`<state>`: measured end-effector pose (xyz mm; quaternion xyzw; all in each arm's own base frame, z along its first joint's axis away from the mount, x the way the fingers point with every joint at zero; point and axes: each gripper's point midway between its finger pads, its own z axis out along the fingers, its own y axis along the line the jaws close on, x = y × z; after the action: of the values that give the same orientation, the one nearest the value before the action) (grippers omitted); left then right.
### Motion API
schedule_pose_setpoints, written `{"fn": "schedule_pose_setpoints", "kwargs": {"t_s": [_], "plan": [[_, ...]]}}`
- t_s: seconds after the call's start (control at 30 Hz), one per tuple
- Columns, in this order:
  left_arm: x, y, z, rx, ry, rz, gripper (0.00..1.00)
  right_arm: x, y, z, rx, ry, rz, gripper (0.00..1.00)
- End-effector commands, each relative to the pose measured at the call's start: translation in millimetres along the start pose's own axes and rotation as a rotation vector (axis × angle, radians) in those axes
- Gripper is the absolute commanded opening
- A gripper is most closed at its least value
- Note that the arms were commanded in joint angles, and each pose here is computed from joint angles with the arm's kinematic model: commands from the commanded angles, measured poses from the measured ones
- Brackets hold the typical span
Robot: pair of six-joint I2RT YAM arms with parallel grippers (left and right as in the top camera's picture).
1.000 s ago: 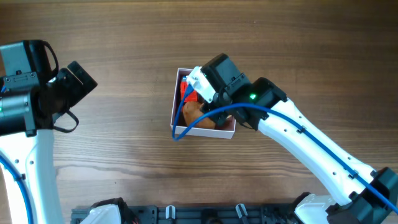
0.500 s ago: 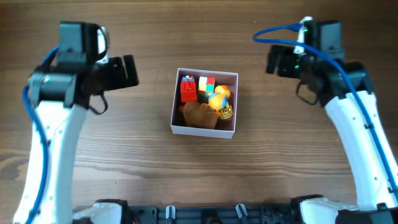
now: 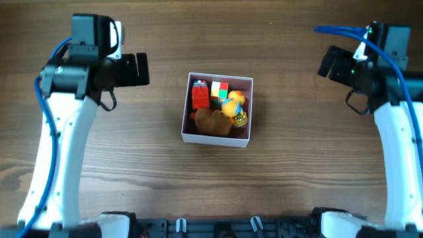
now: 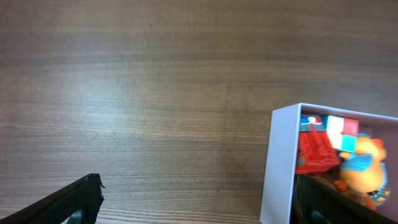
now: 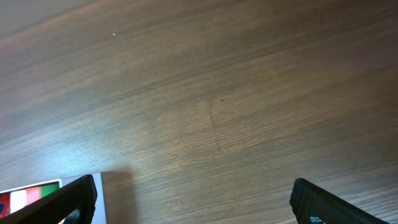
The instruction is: Pack container
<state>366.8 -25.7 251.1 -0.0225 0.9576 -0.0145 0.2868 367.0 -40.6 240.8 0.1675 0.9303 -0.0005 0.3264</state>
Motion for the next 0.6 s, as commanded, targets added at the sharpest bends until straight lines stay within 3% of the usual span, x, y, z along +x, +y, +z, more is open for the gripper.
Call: {"fn": "schedule_pose_setpoints", "kwargs": {"t_s": [0.0,0.4,0.57], "plan": [[5,5,-41,0.007,-0.117,-0.018,1.0,14,1,-31,-0.038,-0.055,0.017,0.99],[105,23,-112,0.029,-0.475,-0.056,1.0,117,7,-114,-0.225,-0.304,-0.147,1.0],[133,35,-133,-0.002,-0.579,-0.076,1.0,148,-20,-125,-0.144,-0.294,-0.211,1.0]]}}
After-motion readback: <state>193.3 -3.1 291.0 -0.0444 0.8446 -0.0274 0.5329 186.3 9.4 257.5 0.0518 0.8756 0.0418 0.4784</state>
